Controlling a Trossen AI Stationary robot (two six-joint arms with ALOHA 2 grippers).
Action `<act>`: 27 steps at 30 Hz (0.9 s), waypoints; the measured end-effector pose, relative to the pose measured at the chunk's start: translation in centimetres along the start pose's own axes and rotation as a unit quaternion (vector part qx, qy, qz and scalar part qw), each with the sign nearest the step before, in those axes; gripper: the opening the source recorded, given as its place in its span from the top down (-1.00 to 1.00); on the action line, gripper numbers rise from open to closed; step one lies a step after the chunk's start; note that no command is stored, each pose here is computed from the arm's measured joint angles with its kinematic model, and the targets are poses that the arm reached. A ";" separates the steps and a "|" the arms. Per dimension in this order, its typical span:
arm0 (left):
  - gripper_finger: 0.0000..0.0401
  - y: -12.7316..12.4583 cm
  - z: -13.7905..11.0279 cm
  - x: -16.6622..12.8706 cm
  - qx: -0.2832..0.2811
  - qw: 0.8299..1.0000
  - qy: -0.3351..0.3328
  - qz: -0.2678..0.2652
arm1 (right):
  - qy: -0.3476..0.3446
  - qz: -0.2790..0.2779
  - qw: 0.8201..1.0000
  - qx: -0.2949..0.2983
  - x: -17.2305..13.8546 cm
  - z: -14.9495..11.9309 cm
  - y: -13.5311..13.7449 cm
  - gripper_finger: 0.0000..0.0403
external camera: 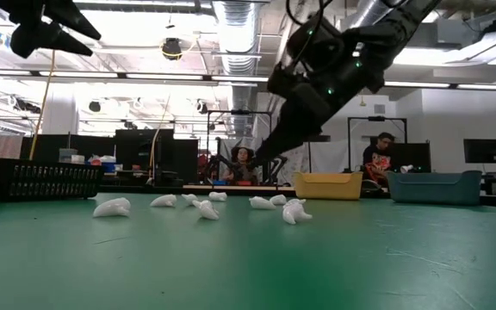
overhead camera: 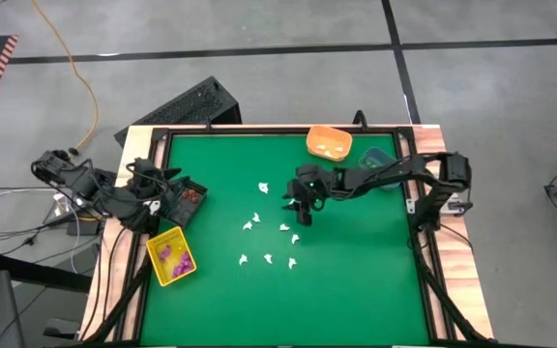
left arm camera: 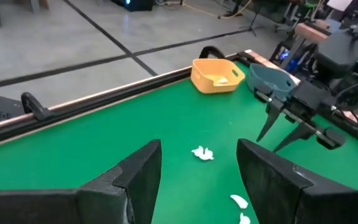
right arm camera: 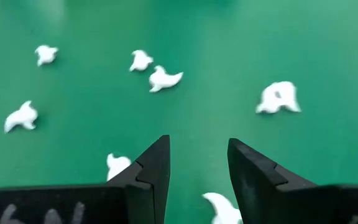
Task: Sort Halloween decoration
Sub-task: Put the white ghost toy into the light orange bin
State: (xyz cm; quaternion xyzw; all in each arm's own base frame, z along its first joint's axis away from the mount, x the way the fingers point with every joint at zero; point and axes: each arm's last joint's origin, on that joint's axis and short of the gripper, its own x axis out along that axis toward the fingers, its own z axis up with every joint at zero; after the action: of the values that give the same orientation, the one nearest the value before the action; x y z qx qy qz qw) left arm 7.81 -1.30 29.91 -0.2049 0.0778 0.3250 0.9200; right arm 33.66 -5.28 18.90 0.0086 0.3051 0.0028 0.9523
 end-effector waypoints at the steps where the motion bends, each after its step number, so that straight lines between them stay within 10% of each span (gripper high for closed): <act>1: 0.01 0.0 -0.1 0.0 -0.002 1.000 0.001 0.001 | 0.003 0.006 1.000 -0.002 0.3 -0.2 -0.1 0.24; 12: 0.01 -0.2 0.0 0.1 0.006 1.000 -0.004 -0.002 | -0.075 -0.004 0.997 0.025 -0.6 -3.7 -2.6 0.24; 27: 0.01 -0.2 0.0 0.1 0.019 1.000 -0.007 0.002 | -0.055 -0.010 0.995 -0.087 0.0 -5.3 -2.6 0.06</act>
State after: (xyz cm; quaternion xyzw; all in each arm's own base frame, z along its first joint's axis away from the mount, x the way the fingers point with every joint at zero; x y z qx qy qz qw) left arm 8.00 -1.38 29.99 -0.1853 0.0779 0.3265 0.9236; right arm 30.56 -7.82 14.59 -0.0770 0.2509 0.0190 0.9648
